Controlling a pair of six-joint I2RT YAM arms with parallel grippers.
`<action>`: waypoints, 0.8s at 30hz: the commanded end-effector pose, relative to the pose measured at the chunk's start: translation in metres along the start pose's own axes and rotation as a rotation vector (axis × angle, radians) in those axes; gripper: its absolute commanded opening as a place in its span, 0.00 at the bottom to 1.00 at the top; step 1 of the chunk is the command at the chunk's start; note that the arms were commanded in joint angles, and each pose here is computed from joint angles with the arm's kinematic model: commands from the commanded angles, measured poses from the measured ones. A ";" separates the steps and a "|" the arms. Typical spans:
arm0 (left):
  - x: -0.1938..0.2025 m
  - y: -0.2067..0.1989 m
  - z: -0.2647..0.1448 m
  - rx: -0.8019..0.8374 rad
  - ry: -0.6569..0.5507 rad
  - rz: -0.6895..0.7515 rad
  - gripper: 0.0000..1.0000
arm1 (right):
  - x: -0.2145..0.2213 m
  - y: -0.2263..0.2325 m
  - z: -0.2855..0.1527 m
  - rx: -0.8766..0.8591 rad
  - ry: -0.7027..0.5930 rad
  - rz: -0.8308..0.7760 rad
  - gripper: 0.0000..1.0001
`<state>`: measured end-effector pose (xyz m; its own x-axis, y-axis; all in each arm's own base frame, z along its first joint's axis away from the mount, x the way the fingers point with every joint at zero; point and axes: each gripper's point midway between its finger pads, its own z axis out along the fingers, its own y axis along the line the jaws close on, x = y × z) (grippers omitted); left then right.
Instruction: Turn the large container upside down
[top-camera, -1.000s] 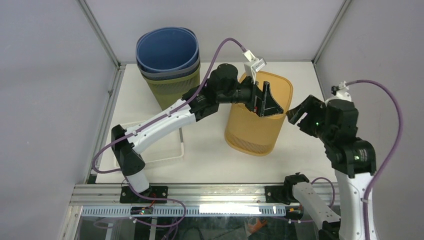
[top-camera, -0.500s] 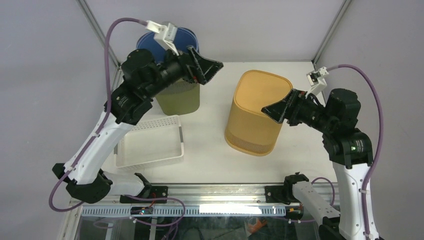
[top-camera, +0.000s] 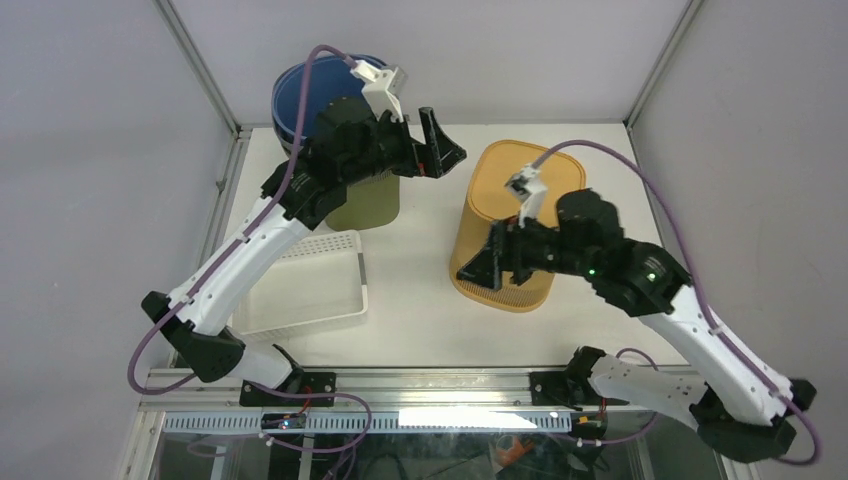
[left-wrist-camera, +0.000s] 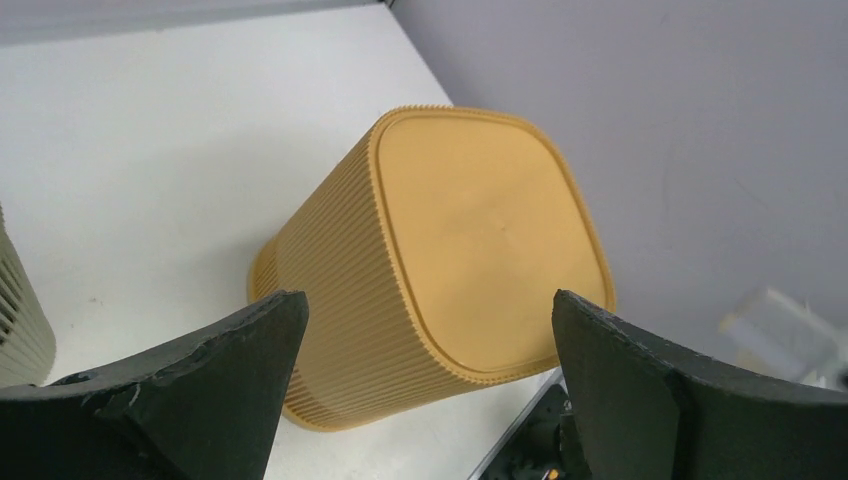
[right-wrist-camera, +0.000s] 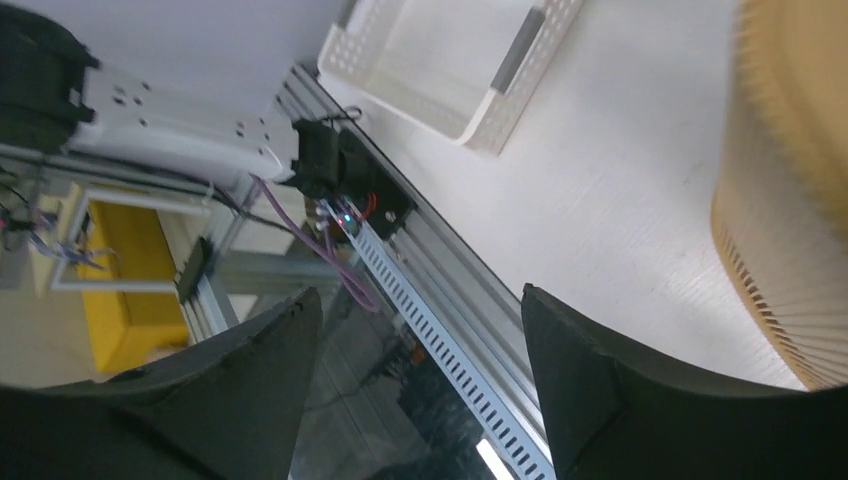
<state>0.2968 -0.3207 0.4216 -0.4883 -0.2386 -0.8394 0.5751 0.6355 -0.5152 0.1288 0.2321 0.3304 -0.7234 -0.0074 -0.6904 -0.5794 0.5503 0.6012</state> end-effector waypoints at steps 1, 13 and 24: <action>-0.008 -0.009 0.005 0.018 -0.002 -0.034 0.99 | 0.004 -0.021 0.033 0.196 0.008 -0.063 0.77; 0.011 -0.009 0.018 0.064 0.083 -0.027 0.99 | -0.045 -0.217 -0.037 0.881 -0.371 0.340 0.81; -0.003 0.001 0.006 0.003 0.030 0.039 0.99 | -0.066 -0.127 0.030 0.359 -0.439 0.232 0.81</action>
<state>0.3016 -0.3415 0.3828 -0.5870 -0.1421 -0.7970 0.5674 0.6300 -0.5302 0.2648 0.1290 0.2368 -0.6168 0.4337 -0.6568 0.0451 0.8526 0.5207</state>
